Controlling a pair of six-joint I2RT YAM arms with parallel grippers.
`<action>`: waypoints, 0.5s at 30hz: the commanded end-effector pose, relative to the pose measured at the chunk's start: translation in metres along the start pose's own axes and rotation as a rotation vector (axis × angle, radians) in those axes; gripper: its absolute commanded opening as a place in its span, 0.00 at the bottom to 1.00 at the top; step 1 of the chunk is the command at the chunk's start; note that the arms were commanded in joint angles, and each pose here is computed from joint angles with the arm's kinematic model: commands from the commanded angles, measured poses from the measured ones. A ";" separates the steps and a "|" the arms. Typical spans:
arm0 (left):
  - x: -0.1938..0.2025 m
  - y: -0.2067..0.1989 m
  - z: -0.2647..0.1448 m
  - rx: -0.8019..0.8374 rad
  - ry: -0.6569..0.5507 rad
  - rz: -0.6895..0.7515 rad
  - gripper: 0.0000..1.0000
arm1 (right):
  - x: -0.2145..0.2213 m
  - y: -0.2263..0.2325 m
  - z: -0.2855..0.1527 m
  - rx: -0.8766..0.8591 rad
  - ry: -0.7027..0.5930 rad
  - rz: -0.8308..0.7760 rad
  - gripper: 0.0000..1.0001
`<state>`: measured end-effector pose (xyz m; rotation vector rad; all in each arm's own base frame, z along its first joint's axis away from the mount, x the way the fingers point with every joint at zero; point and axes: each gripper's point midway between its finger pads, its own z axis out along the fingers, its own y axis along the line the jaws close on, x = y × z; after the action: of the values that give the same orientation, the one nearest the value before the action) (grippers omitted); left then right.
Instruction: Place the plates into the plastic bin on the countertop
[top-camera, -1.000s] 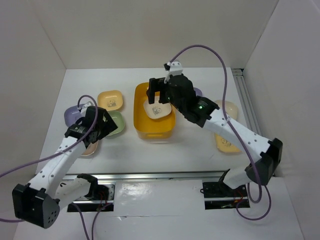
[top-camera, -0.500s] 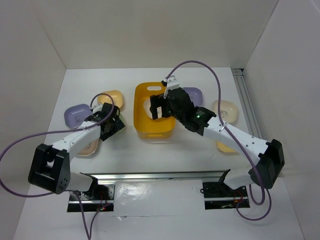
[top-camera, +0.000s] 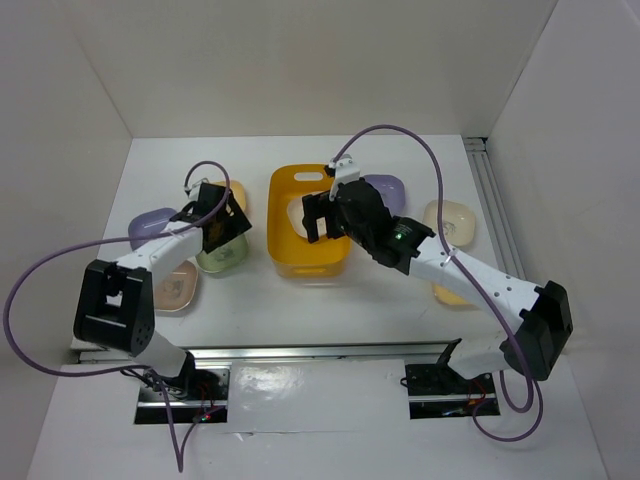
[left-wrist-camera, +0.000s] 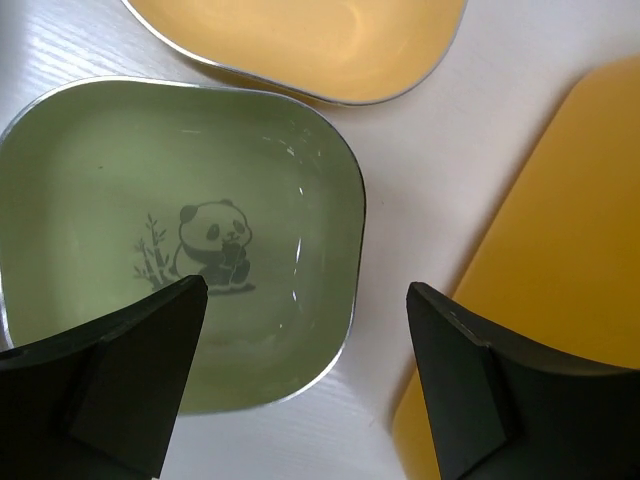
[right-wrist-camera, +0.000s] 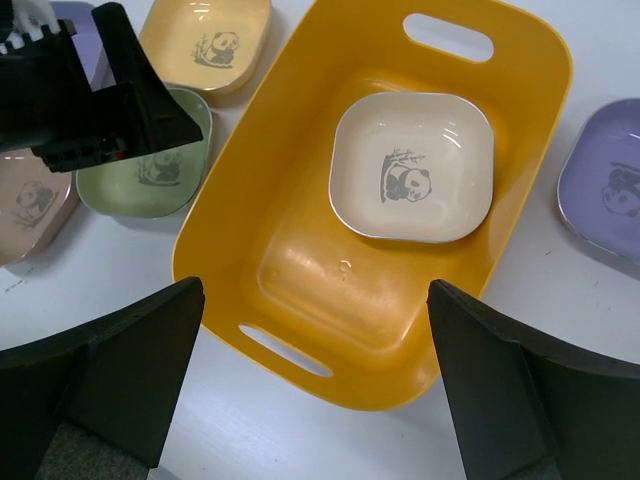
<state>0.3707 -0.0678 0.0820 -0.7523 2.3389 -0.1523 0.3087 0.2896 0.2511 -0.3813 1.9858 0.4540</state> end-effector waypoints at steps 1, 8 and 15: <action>-0.008 -0.009 0.017 0.049 0.002 0.029 0.94 | -0.013 0.001 -0.007 -0.010 -0.051 -0.002 1.00; -0.001 -0.011 0.042 0.034 0.033 0.035 0.86 | -0.013 -0.006 -0.007 0.011 -0.047 -0.010 1.00; 0.002 -0.005 0.051 -0.012 0.035 0.001 0.77 | -0.013 -0.008 -0.007 0.020 -0.049 -0.019 1.00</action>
<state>0.3893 -0.0694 0.0362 -0.7336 2.4264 -0.1454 0.3106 0.2855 0.2471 -0.3916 1.9883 0.4266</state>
